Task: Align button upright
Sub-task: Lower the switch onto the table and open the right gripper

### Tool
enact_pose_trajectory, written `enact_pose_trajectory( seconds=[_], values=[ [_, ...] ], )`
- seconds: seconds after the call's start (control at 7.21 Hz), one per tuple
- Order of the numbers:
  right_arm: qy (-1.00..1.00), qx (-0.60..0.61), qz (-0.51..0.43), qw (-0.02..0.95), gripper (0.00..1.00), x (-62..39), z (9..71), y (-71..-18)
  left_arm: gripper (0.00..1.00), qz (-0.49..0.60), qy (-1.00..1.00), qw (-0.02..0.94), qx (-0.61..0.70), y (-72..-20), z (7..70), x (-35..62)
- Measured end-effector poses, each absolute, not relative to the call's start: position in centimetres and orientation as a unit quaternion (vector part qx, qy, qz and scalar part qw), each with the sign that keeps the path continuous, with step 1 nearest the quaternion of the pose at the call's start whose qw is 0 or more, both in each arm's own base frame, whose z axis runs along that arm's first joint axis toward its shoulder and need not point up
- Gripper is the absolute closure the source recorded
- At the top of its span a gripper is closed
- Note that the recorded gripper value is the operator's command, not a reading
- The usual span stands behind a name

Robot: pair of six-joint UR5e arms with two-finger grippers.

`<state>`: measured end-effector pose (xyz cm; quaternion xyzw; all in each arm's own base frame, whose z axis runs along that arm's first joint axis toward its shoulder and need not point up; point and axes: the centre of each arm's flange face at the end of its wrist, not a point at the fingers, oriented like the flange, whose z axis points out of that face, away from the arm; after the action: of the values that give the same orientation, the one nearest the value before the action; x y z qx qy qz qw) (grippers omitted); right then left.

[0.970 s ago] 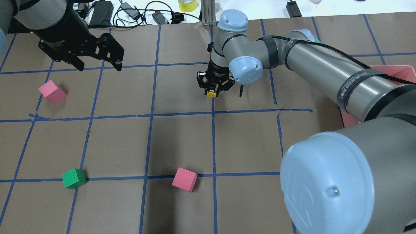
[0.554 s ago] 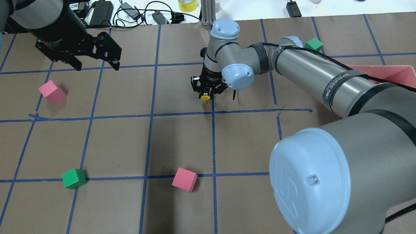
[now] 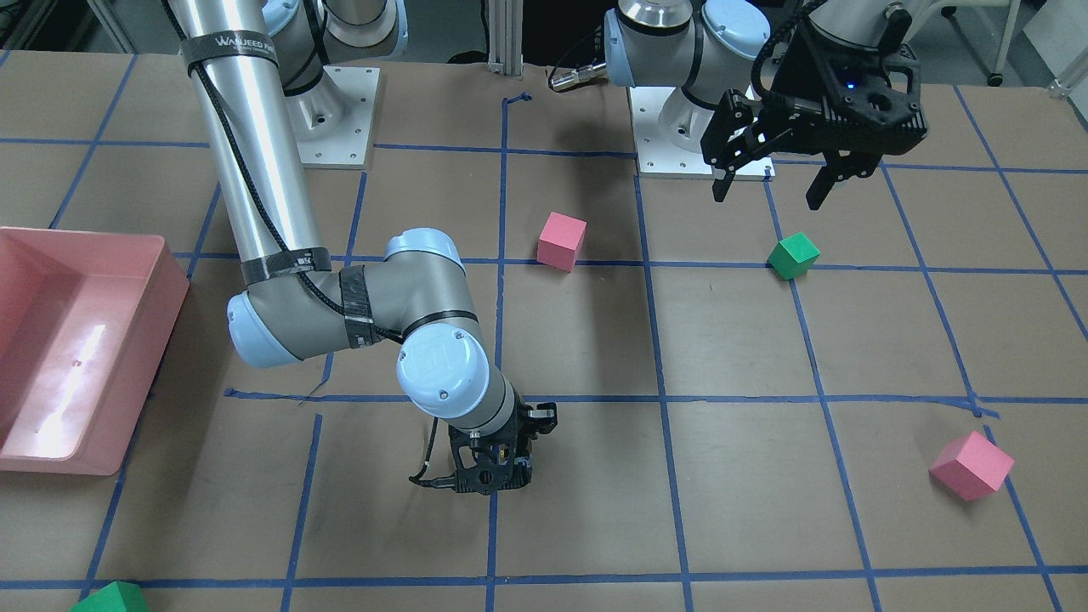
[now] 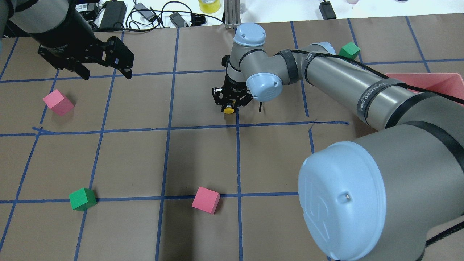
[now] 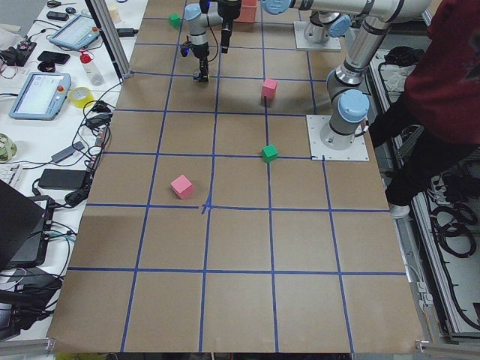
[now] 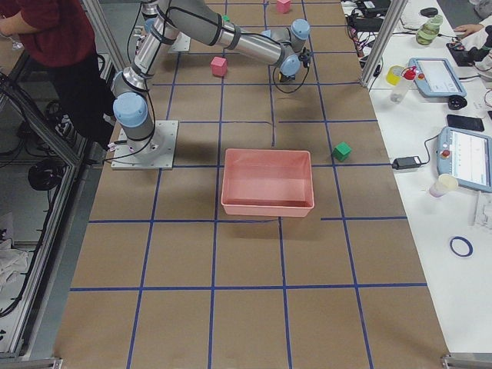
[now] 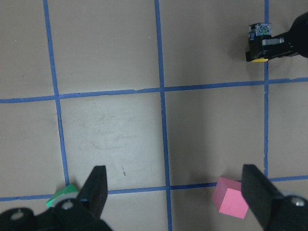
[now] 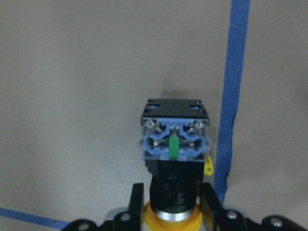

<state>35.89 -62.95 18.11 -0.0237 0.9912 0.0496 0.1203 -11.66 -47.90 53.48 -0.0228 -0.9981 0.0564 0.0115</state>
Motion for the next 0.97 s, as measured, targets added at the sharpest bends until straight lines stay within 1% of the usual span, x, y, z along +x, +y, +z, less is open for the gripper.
enact_pose_trajectory(
  seconds=[0.28,0.42,0.55,0.97],
  values=[
    [0.991,-0.035,0.040,0.122,0.18,35.9,18.3,-63.0,0.00,0.057,-0.998,0.010,-0.023,-47.6,53.5,-11.7],
    [0.991,-0.035,0.037,0.123,0.18,35.9,18.4,-63.0,0.00,0.056,-0.998,0.009,-0.023,-47.5,53.5,-11.7],
    [0.991,-0.035,0.034,0.124,0.15,35.9,18.9,-63.0,0.00,0.055,-0.998,0.007,-0.023,-47.5,53.6,-11.6],
    [0.992,-0.033,0.013,0.124,0.13,35.6,22.4,-62.7,0.00,0.058,-0.998,-0.012,-0.020,-47.5,53.7,-11.2]
  ],
)
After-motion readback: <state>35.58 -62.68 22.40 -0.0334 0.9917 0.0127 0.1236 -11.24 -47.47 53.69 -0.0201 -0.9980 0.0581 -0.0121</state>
